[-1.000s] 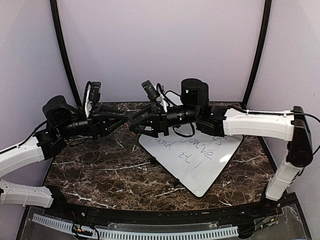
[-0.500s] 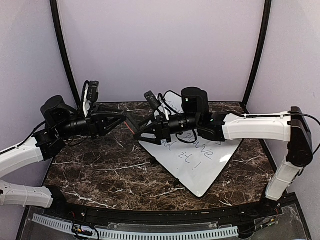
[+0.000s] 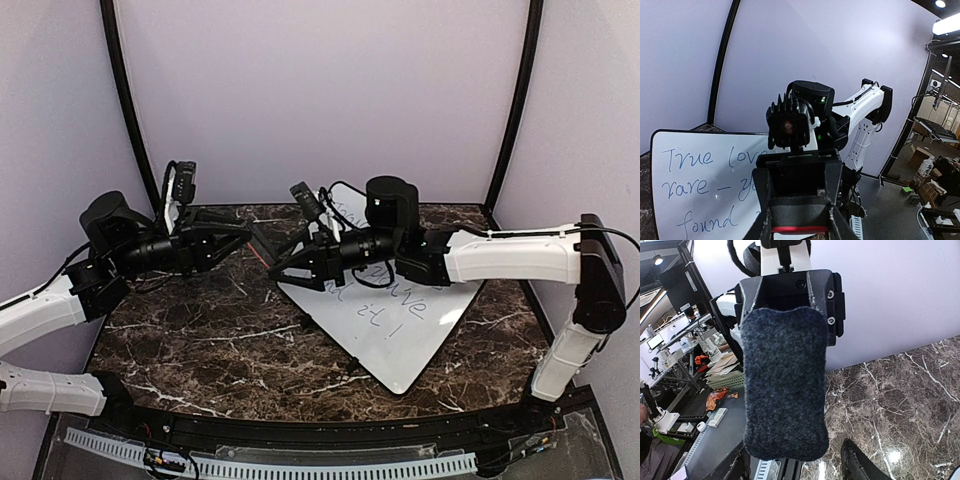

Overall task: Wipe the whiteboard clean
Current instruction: Pass from the left arm to the right, then pass from the right arm to the left

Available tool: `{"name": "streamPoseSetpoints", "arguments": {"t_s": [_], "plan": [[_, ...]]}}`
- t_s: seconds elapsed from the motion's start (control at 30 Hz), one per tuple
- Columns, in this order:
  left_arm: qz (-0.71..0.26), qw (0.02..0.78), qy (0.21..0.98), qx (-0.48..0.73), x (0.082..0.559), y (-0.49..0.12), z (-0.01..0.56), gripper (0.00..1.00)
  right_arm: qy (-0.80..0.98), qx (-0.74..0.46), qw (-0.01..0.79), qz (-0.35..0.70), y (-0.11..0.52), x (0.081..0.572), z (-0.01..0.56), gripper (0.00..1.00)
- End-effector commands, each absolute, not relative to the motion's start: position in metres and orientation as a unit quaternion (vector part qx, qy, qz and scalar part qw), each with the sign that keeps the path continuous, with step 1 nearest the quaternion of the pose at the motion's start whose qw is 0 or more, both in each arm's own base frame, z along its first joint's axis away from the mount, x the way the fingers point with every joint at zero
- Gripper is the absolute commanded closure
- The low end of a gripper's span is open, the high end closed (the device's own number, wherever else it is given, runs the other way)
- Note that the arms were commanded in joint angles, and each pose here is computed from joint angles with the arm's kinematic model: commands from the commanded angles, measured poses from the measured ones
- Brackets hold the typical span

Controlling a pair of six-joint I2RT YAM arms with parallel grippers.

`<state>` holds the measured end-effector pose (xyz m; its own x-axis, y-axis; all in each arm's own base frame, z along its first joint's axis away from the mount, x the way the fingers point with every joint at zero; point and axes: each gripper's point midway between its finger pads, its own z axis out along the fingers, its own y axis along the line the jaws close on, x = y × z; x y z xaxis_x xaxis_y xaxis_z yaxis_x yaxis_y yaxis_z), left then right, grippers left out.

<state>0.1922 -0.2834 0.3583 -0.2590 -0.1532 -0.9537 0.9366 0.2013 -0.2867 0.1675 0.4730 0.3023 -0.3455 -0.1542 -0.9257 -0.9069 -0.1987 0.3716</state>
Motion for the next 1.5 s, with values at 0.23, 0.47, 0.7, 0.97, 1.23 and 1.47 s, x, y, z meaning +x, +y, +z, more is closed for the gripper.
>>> {"name": "streamPoseSetpoints", "arguments": {"t_s": [0.23, 0.47, 0.7, 0.97, 1.23, 1.47], "plan": [[-0.527, 0.518, 0.583, 0.338, 0.193, -0.281, 0.36, 0.69, 0.51, -0.472, 0.331, 0.638, 0.465, 0.161, 0.339, 0.43], [-0.526, 0.52, 0.584, 0.336, 0.194, -0.281, 0.359, 0.69, 0.52, -0.475, 0.33, 0.629, 0.469, 0.164, 0.334, 0.52], [-0.526, 0.519, 0.583, 0.337, 0.194, -0.282, 0.358, 0.63, 0.52, -0.473, 0.326, 0.632, 0.47, 0.164, 0.332, 0.7], [-0.528, 0.52, 0.583, 0.332, 0.194, -0.281, 0.358, 0.18, 0.514, -0.469, 0.339, 0.633, 0.468, 0.165, 0.34, 0.73], [-0.576, 0.516, 0.558, 0.3, 0.19, -0.28, 0.362, 0.01, 0.49, -0.439, 0.369, 0.657, 0.462, 0.165, 0.357, 0.73], [-0.589, 0.517, 0.546, 0.295, 0.194, -0.284, 0.365, 0.03, 0.491, -0.425, 0.377, 0.661, 0.466, 0.167, 0.355, 0.73]]}}
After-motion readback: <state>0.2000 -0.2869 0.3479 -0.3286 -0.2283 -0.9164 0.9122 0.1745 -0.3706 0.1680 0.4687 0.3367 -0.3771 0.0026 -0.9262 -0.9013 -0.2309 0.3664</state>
